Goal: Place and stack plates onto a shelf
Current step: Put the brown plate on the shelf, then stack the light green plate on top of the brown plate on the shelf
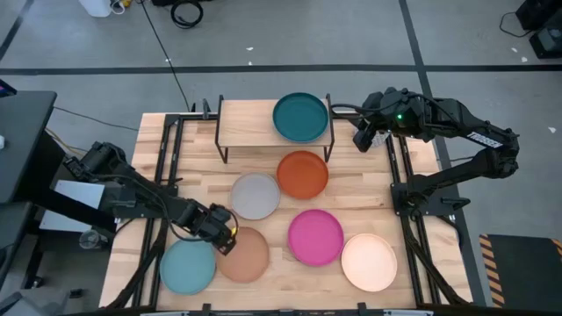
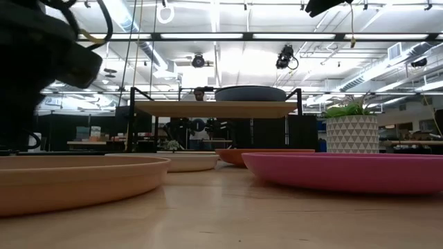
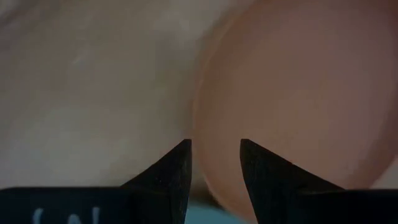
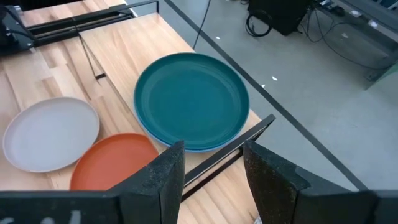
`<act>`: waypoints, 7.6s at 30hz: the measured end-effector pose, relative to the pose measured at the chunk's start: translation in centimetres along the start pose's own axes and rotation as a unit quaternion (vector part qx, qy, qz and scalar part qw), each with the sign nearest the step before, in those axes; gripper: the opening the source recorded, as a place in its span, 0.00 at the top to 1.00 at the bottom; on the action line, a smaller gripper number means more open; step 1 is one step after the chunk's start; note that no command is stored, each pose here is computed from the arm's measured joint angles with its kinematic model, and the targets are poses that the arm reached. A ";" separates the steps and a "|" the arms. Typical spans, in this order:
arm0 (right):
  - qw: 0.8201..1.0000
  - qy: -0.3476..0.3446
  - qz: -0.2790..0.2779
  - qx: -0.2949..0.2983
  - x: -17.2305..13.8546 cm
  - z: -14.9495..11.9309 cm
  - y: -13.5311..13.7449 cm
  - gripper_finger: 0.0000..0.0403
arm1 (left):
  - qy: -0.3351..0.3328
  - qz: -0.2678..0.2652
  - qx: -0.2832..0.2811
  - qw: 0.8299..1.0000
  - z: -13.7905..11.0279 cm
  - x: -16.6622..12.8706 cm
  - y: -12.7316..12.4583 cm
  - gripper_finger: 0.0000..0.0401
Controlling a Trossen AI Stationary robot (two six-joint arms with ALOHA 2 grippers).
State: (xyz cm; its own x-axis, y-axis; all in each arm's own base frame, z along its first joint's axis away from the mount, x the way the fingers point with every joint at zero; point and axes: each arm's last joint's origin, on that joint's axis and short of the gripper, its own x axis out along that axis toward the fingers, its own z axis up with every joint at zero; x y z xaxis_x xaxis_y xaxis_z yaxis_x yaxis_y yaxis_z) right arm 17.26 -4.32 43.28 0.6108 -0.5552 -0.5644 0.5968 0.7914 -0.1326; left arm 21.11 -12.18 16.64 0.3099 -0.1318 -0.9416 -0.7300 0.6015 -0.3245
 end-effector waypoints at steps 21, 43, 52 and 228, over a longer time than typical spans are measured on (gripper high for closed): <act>1.000 0.001 0.003 -0.005 0.0 0.0 0.0 0.58 | -0.019 0.030 -0.004 0.999 0.0 2.2 0.0 0.77; 1.000 0.000 0.003 -0.004 0.0 0.0 0.0 0.58 | -0.092 -0.076 0.019 0.993 5.9 -11.7 -0.4 0.97; 1.000 -0.014 0.006 0.002 0.0 0.3 0.1 0.58 | -0.176 0.020 0.052 0.983 16.6 -20.3 3.3 0.97; 0.998 -0.042 -0.004 0.037 0.0 0.8 0.1 0.58 | -0.007 -0.145 0.370 0.918 8.4 -13.2 -1.5 0.98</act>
State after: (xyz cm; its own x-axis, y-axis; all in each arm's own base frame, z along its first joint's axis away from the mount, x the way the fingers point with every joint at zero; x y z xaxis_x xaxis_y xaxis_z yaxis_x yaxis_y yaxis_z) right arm 17.72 -4.47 43.99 0.6451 -0.5840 -0.4927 0.6368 0.7673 -0.0757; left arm 23.26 -4.70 30.35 0.4368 -0.3643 -0.8225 -0.0040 0.9135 -0.4068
